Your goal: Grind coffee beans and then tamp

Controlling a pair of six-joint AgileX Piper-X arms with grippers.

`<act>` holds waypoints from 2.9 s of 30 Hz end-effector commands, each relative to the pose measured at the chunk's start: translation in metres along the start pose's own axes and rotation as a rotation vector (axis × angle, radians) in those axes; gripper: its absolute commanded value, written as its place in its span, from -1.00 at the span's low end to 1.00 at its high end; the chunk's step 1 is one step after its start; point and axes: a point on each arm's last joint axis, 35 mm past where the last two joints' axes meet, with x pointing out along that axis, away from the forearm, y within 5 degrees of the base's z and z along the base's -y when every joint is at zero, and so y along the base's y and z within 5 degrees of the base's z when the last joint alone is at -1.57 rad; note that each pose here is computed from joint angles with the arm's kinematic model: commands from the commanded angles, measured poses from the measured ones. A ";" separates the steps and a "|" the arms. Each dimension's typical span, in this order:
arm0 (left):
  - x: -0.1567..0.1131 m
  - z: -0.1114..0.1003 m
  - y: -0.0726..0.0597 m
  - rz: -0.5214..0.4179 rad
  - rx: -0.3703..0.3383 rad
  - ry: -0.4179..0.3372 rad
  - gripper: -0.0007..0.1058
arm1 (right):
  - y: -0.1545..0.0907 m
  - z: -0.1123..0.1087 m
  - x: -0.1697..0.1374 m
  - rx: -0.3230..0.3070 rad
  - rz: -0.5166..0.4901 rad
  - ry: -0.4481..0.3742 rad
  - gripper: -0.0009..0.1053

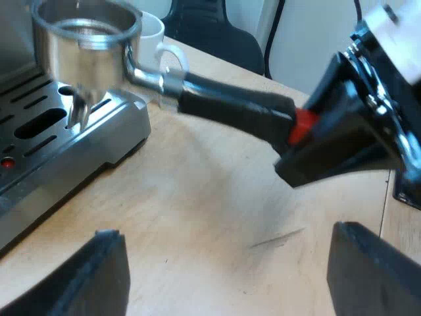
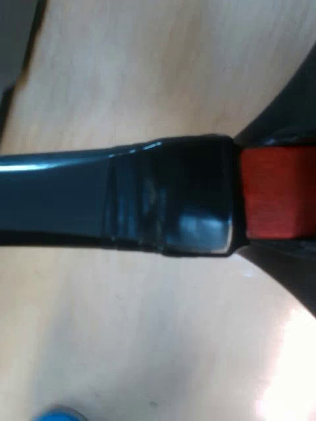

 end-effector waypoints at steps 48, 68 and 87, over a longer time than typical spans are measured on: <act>-0.031 -0.014 -0.017 0.386 0.021 -0.076 0.23 | -0.010 -0.041 0.071 -0.263 0.192 -0.069 -0.98; -0.029 -0.019 -0.013 0.387 0.014 -0.066 0.23 | 0.004 -0.040 0.103 -0.270 0.192 -0.069 -0.98; -0.029 -0.018 -0.014 0.386 0.018 -0.072 0.23 | 0.007 -0.047 0.115 -0.260 0.181 -0.012 -0.98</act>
